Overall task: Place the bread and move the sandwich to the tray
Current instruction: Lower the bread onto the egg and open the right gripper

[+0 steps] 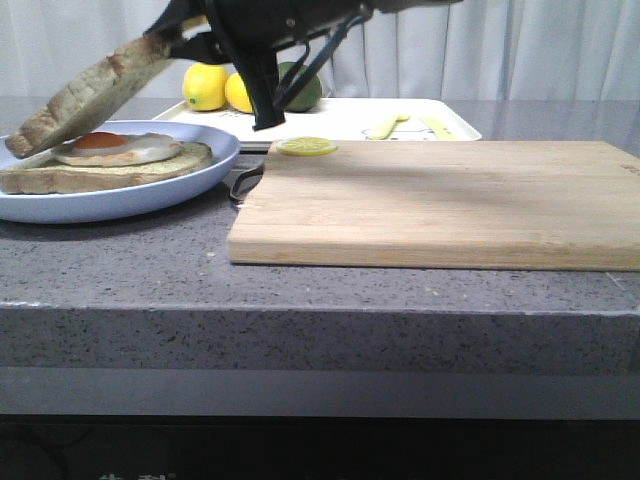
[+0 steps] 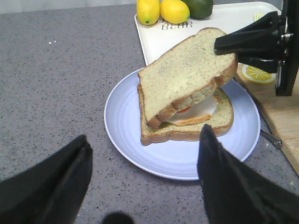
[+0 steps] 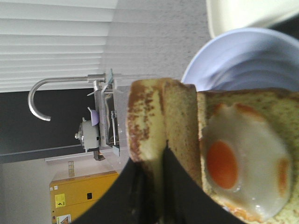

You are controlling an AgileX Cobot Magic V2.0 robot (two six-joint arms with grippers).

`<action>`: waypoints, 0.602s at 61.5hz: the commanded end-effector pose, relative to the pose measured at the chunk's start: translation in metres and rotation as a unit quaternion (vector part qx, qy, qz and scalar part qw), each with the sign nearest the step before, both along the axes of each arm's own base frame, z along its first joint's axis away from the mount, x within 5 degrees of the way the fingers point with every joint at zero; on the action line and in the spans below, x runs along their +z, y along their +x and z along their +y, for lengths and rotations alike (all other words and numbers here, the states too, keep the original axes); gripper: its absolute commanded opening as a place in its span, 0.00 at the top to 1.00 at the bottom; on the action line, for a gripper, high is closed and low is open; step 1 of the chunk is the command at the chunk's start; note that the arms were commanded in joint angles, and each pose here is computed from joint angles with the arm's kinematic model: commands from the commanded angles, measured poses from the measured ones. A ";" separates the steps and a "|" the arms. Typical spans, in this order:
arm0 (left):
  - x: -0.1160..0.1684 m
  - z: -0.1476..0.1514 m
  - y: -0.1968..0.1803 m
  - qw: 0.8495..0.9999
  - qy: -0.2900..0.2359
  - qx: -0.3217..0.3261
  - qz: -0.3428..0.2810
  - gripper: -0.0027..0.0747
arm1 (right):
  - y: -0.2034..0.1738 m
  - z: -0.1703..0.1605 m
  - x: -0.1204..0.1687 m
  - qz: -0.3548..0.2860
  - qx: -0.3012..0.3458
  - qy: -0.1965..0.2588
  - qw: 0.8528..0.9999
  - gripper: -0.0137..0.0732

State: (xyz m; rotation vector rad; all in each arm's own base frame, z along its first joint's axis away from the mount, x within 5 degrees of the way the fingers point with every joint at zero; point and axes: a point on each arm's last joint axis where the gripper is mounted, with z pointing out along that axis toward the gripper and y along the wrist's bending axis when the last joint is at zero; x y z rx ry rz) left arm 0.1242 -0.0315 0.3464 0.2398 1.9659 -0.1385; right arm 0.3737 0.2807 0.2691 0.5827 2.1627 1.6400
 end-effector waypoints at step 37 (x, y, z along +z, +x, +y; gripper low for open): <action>0.016 -0.002 0.002 0.999 -0.010 -0.007 -0.045 0.36 | -0.005 -0.012 0.027 -0.075 0.076 -0.028 0.994 0.41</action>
